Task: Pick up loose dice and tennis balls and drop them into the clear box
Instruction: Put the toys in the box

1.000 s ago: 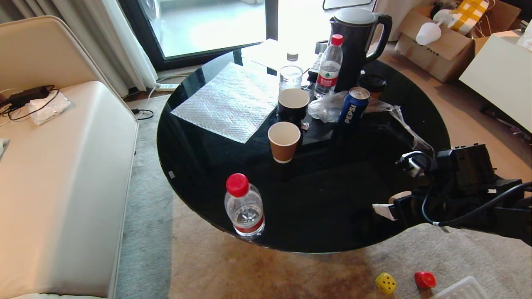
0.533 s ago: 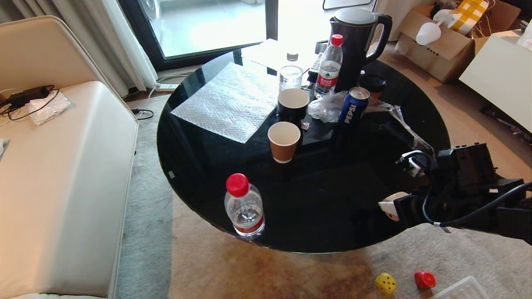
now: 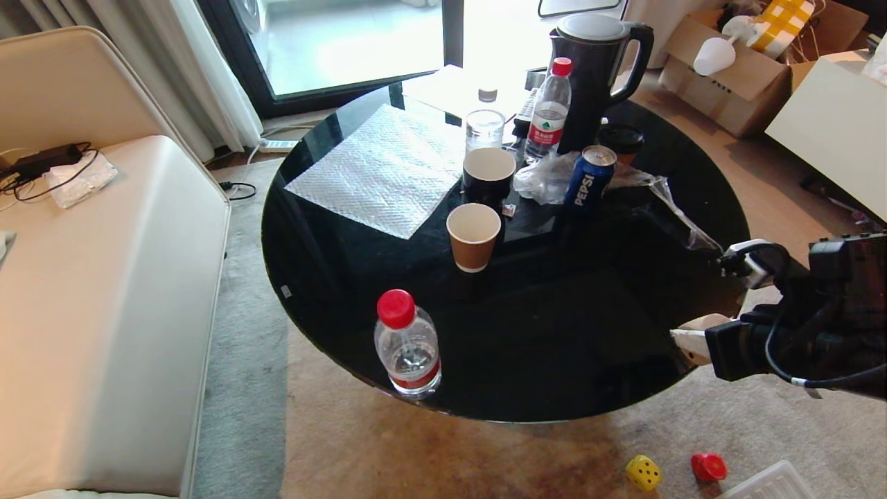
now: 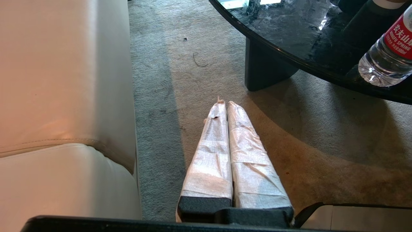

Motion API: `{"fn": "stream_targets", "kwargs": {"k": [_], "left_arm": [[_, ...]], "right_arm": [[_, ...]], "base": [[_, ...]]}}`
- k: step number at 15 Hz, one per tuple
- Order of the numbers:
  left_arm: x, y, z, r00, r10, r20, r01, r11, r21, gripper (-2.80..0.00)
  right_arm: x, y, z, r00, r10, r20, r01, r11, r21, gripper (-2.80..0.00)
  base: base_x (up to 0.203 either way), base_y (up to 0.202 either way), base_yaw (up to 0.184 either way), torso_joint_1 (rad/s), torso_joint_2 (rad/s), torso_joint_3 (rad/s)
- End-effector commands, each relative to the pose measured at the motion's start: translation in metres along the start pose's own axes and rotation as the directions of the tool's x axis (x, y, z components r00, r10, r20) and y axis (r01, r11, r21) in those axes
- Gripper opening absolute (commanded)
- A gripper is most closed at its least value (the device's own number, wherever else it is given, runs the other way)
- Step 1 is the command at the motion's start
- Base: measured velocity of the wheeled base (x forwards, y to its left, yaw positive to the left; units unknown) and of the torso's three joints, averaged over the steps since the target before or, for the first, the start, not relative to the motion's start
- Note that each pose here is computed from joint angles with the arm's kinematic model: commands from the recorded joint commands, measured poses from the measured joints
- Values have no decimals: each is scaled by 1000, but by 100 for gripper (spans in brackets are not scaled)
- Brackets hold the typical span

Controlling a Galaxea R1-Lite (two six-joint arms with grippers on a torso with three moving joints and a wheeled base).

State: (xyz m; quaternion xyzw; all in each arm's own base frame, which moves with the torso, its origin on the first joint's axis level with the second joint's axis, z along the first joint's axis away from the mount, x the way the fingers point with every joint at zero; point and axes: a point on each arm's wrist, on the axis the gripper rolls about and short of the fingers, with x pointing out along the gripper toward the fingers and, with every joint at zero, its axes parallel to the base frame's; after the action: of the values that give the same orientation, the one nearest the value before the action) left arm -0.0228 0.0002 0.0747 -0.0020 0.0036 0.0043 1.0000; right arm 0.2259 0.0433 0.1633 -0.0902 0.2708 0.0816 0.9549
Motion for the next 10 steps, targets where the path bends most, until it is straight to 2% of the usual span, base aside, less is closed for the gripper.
{"fn": "stream_targets", "kwargs": {"k": [1, 5, 10], "left_arm": [[0, 0, 0, 1000, 0, 0, 0, 1000, -1, -280], [0, 0, 0, 1000, 1, 0, -1, 1000, -1, -280], [0, 0, 0, 1000, 1, 0, -1, 1000, -1, -280]], "right_arm": [[-21, -8, 2, 997, -34, 62, 32, 999, 20, -280], [-50, -19, -19, 992, -95, 84, 90, 994, 65, -280], [-102, -11, -63, 981, -108, 158, 97, 992, 76, -280]], "base": [[0, 0, 0, 0, 0, 0], [0, 0, 0, 0, 0, 0], [0, 0, 0, 0, 0, 0]]}}
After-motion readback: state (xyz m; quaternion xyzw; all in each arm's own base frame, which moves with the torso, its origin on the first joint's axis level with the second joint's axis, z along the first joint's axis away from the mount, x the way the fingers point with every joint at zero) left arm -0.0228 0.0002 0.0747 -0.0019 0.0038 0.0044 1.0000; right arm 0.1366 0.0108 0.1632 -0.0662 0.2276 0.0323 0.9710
